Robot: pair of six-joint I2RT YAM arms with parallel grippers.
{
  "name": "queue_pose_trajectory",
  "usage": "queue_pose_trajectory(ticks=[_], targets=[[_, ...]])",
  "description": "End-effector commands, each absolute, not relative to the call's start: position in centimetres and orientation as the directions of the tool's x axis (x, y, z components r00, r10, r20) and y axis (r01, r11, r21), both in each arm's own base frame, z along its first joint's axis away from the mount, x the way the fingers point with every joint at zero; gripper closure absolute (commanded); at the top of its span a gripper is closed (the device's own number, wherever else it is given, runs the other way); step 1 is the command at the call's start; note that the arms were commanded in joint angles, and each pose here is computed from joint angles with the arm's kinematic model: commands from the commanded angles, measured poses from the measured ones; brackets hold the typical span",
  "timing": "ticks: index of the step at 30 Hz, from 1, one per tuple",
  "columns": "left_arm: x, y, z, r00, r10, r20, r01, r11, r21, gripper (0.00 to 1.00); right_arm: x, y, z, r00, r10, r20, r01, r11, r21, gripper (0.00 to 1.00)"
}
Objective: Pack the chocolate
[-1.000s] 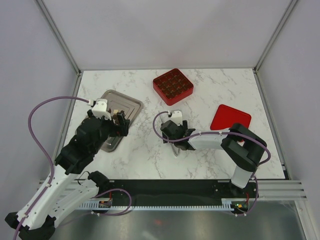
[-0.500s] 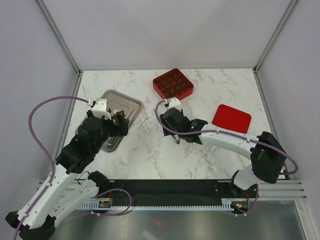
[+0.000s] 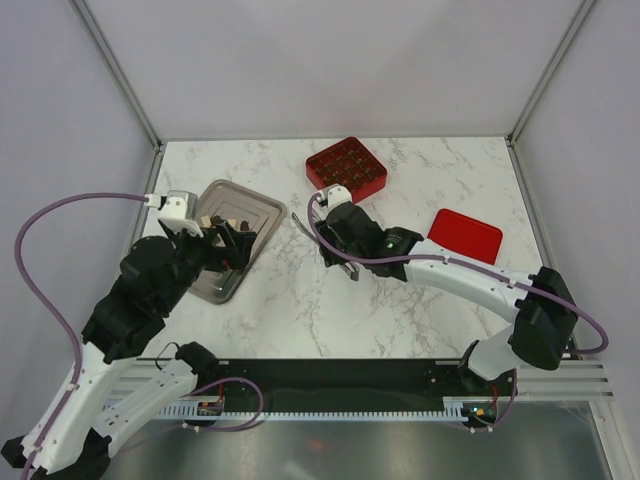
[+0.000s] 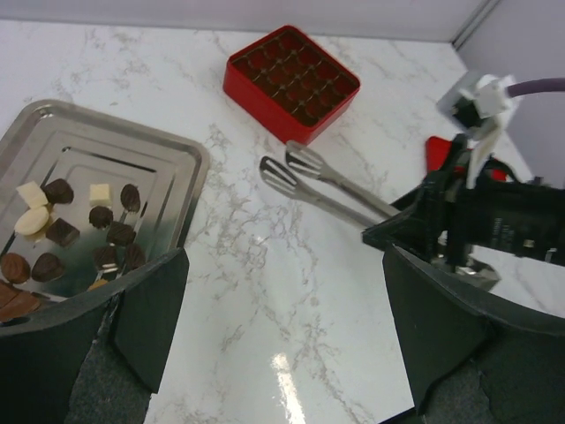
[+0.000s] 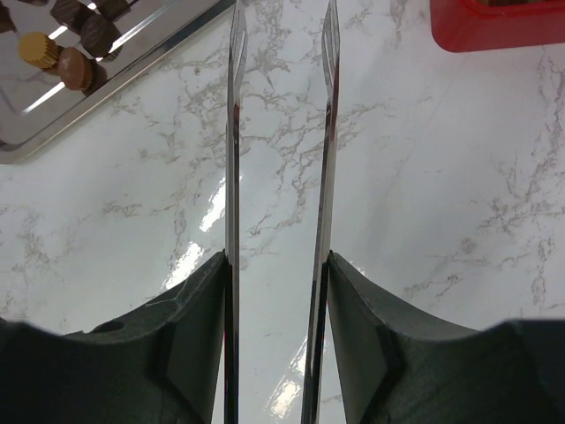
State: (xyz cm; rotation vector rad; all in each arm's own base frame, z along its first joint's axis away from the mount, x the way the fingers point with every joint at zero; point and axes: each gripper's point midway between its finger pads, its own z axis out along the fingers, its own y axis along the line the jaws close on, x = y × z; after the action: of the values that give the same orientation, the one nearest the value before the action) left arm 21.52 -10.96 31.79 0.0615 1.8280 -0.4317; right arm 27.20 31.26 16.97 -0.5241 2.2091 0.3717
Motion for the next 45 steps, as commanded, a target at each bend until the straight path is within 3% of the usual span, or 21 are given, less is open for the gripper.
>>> queue_pose_trajectory(ticks=[1, 13, 25, 45], targets=[[19.3, -11.8, 36.3, -0.273, -0.288, -0.918, 0.349, 0.86, -0.374, 0.0, 28.3, 34.9, 19.9, -0.514, -0.212, -0.831, -0.564, 0.814, 0.142, 0.46], [15.9, -12.3, 42.1, -0.256, -0.374, -0.891, 0.463, 0.762, -0.453, 0.01, 31.2, 42.1, 17.9, -0.46, -0.215, -0.861, -0.662, 0.73, 0.171, 0.47], [16.5, -10.9, 41.9, -0.23, -0.363, -0.903, 0.4, 0.81, -0.428, 0.01, 32.0, 47.6, 13.8, -0.411, -0.303, -0.86, -0.717, 0.69, 0.099, 0.48], [16.7, -10.0, 41.6, -0.21, -0.351, -0.913, 0.368, 0.836, -0.406, 0.0, 33.7, 48.5, 8.5, -0.444, -0.365, -0.818, -0.669, 0.743, 0.032, 0.5]])
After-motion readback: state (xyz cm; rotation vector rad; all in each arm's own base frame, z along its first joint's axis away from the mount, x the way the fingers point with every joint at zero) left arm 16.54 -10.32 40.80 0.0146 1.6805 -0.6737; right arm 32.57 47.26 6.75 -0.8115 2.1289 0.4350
